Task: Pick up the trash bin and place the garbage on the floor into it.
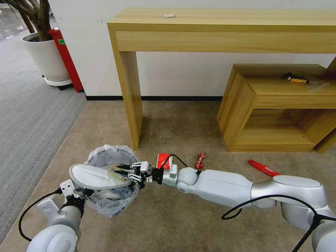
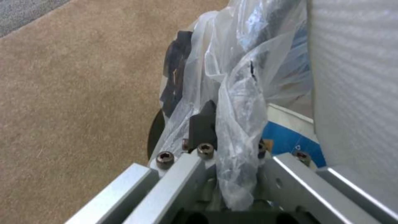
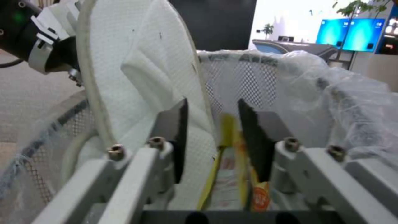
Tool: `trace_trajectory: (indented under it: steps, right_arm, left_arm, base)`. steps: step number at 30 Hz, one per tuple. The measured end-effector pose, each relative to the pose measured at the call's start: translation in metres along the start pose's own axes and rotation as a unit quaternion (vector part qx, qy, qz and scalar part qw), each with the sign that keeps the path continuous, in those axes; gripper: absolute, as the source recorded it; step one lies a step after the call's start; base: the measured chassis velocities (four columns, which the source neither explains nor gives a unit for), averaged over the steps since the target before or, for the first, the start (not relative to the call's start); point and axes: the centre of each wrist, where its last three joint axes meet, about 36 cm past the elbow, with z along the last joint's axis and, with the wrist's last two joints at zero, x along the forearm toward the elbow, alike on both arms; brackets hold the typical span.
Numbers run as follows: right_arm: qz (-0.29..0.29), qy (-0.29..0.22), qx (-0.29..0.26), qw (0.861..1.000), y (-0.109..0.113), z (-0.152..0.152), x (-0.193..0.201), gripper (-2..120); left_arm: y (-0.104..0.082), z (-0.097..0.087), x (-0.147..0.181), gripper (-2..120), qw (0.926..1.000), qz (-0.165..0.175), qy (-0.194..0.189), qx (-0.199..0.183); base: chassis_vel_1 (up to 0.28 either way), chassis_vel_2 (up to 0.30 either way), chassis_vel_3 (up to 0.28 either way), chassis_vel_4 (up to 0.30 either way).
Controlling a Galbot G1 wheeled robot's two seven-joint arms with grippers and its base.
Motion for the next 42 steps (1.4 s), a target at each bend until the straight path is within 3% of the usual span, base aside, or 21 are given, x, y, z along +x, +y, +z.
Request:
trace_trajectory:
  steps: [5, 11, 17, 26, 31, 34, 39, 42]
  right_arm:
    - [0.022, -0.006, 0.003, 1.000, 0.000, -0.003, 0.005, 53]
    - [0.101, -0.013, 0.019, 0.995, -0.005, -0.022, 0.021, 75]
    - [0.203, -0.023, 0.039, 0.978, -0.020, -0.052, 0.064, 98]
    - [0.302, -0.019, 0.022, 0.953, 0.001, -0.053, 0.112, 100]
    - [0.346, 0.011, -0.002, 0.938, 0.020, -0.034, 0.159, 100]
    - [0.391, 0.032, -0.016, 0.920, 0.026, -0.018, 0.194, 100]
    - [0.430, 0.054, -0.031, 0.901, 0.027, 0.003, 0.215, 100]
    - [0.455, 0.088, -0.045, 0.885, 0.030, 0.033, 0.230, 100]
  left_arm:
    - [0.003, 0.004, -0.002, 0, 1.0000, -0.004, 0.003, 0.001]
    - [0.008, 0.009, -0.007, 0, 0.9999, -0.012, 0.007, -0.003]
    - [0.015, 0.009, -0.011, 0, 0.9997, -0.019, 0.010, -0.011]
    - [0.016, 0.009, -0.011, 0, 0.9996, -0.020, 0.010, -0.015]
    - [0.015, 0.008, -0.006, 0, 0.9997, -0.018, 0.007, -0.013]
    - [0.014, 0.007, -0.002, 0, 0.9998, -0.017, 0.004, -0.011]
    - [0.010, 0.007, 0.001, 0, 0.9999, -0.014, 0.001, -0.004]
    - [0.007, 0.009, 0.003, 0, 0.9999, -0.013, 0.001, 0.001]
  base:
    - [0.000, 0.000, 0.000, 0.000]
    - [0.000, 0.000, 0.000, 0.000]
    - [0.000, 0.000, 0.000, 0.000]
    - [0.000, 0.000, 0.000, 0.000]
    - [0.000, 0.000, 0.000, 0.000]
    - [0.000, 0.000, 0.000, 0.000]
    - [0.000, 0.000, 0.000, 0.000]
    - [0.000, 0.000, 0.000, 0.000]
